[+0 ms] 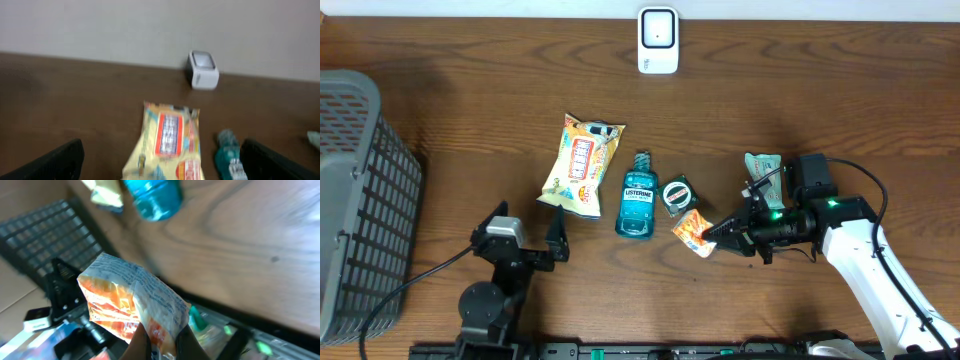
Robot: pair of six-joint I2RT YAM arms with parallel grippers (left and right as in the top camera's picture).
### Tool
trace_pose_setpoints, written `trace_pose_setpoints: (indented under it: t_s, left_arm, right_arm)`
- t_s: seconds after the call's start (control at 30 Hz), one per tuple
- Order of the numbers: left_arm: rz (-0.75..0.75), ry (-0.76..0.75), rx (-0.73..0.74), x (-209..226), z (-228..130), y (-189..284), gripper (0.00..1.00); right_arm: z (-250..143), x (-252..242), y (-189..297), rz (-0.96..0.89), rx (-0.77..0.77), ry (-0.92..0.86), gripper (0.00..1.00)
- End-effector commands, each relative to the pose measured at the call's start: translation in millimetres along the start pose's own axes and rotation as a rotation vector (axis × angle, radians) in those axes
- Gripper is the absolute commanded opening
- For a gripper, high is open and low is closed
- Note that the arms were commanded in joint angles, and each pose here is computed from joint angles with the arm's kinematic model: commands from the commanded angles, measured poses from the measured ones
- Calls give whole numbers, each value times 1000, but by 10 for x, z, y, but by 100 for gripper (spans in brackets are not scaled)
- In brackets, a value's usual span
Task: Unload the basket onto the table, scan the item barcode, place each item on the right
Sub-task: 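Carry the orange box up to the white scanner with the right gripper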
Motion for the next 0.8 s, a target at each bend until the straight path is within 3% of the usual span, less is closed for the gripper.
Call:
trace_pose_setpoints:
  t_s: [0.0,0.27,0.4,0.5,0.77]
  left_arm:
    - [12,-10,47,29,-74,0,98]
    - [44,-7,120,79,-187,7,98]
    - [44,-7,120,79,-187,7,98]
    - [44,-7,120,79,-187,7,98]
    - [44,-7,120,79,-187,7,98]
  right_arm:
    - [27,-36,11,-76,-46,99,1]
    - [48,42,10,-5,-40,335,1]
    - [87,109,13,42,-61,609,1]
    - [207,178,27,31,-137,842,1]
    - [711,467,79,-230,-501,1158,1]
Point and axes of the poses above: each gripper's point midway between its finger pads, its own y axis back along the fingers, its own x axis along the line the jaws close on, z = x × y, the point moved 9 cm from there along y, back along the fingers, and after that the axes turned 14 degrees about y, right-handed, at the moved point
